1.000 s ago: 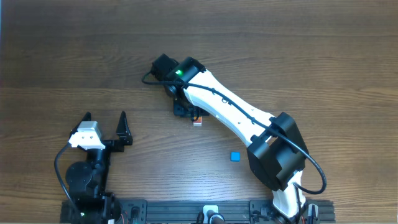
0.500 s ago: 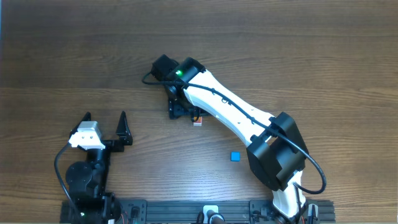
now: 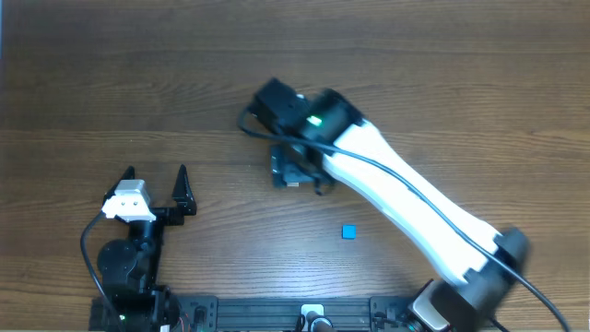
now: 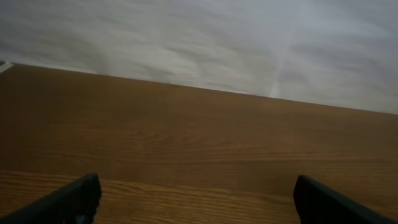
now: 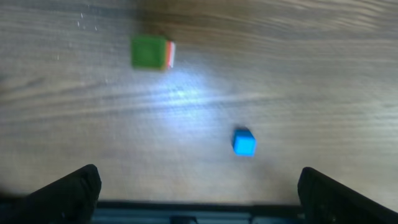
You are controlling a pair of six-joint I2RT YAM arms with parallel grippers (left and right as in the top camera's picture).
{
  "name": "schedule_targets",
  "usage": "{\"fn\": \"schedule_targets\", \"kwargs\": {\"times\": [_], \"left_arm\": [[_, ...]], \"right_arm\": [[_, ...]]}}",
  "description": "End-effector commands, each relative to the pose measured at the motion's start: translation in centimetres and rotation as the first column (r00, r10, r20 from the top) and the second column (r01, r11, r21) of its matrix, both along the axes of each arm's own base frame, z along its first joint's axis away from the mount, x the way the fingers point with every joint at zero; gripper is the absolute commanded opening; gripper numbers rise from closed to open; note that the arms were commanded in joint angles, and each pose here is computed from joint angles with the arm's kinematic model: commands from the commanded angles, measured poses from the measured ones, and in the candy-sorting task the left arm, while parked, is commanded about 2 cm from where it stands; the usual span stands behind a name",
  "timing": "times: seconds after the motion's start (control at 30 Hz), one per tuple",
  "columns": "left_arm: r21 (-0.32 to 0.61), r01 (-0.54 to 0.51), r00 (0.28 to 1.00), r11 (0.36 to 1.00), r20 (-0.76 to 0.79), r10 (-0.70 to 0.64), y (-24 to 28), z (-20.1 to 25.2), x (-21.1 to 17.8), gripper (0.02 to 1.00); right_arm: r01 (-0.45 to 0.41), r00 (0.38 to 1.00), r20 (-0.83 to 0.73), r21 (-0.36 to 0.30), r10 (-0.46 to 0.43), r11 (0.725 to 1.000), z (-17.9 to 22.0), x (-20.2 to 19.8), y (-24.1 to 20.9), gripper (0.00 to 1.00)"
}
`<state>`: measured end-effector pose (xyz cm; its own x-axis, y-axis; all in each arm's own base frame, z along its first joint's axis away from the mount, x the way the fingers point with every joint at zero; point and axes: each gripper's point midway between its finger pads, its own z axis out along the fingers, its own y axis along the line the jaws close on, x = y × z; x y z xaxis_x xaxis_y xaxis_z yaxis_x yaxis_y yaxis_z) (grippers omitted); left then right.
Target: Stack Cubes
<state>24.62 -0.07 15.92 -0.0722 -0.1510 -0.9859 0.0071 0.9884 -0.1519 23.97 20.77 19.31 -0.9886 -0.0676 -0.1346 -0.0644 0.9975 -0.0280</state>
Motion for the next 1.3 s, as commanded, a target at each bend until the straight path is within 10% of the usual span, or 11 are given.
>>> {"fn": "schedule_targets", "kwargs": {"times": [0.03,0.53,1.3], "left_arm": [[0.014,0.005,1.000,1.000,-0.002,-0.005,0.0,-0.2,0.0,0.998],[0.014,0.005,1.000,1.000,-0.002,-0.005,0.0,-0.2,0.0,1.000],[0.014,0.005,1.000,1.000,-0.002,-0.005,0.0,-0.2,0.0,1.000]], "right_arm": [[0.032,0.999,-0.007,-0.033,-0.032,0.999,-1.1,-3.1,-4.1,0.991],[0.103,0.984,-0.152,0.093,-0.088,0.990,-13.8,-9.3,-6.7,0.993],[0.083,0.985,-0.150,-0.017,-0.084,0.996,-18.6,-6.9,-7.7,0.985]]}}
